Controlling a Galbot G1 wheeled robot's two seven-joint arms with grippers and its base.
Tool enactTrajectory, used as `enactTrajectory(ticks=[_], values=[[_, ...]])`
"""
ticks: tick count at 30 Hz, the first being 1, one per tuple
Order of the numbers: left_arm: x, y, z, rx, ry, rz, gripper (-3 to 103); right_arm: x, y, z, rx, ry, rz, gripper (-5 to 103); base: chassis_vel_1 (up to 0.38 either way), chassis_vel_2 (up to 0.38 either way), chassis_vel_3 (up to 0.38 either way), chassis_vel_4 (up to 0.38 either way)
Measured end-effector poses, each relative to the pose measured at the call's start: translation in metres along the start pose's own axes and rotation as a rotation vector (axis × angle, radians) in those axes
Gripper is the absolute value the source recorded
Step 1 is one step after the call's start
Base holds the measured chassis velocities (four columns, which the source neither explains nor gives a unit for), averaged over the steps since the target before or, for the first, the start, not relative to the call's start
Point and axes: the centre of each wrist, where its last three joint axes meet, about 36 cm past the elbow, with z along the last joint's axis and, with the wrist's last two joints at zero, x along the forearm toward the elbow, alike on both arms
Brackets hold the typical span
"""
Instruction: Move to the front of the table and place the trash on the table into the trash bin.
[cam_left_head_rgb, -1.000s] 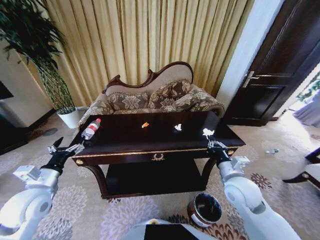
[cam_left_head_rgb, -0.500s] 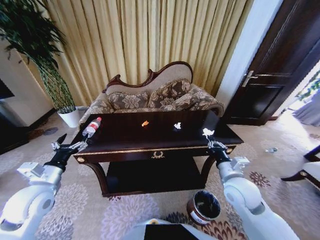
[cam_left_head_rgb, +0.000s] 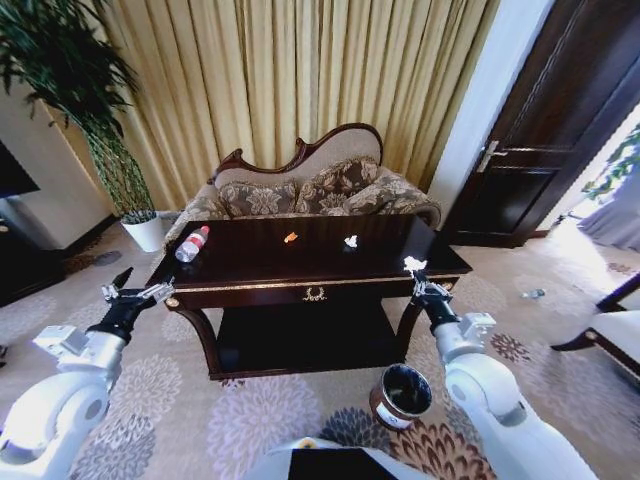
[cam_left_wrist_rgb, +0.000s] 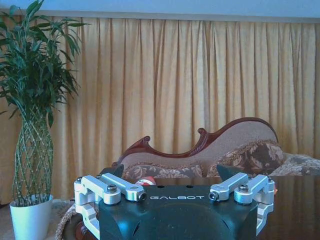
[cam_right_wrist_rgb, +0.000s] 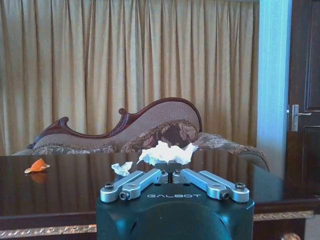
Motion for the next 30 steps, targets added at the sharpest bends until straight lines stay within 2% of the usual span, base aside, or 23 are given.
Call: enactTrajectory(ticks=[19, 25, 30], values=[[0.003, -0.004, 0.001, 0.002, 0.001, -0.001, 100, -0.002, -0.003, 0.012, 0.026, 0.019, 0.015, 0, 0.105, -0.108, -0.116, 0.110], [0.005, -0.007, 0.004, 0.008, 0.003, -0.003, 100, -0.006, -0.008, 0.032, 0.040, 0.069, 0.044, 0, 0.058, -0.052, -0.061, 0.055], [0.006, -0.006, 0.005, 0.007, 0.006, -0.007, 100, -0.011, -0.021, 0.066, 0.058, 0.149, 0.062, 0, 0.000, 0.000, 0.000, 0.000]])
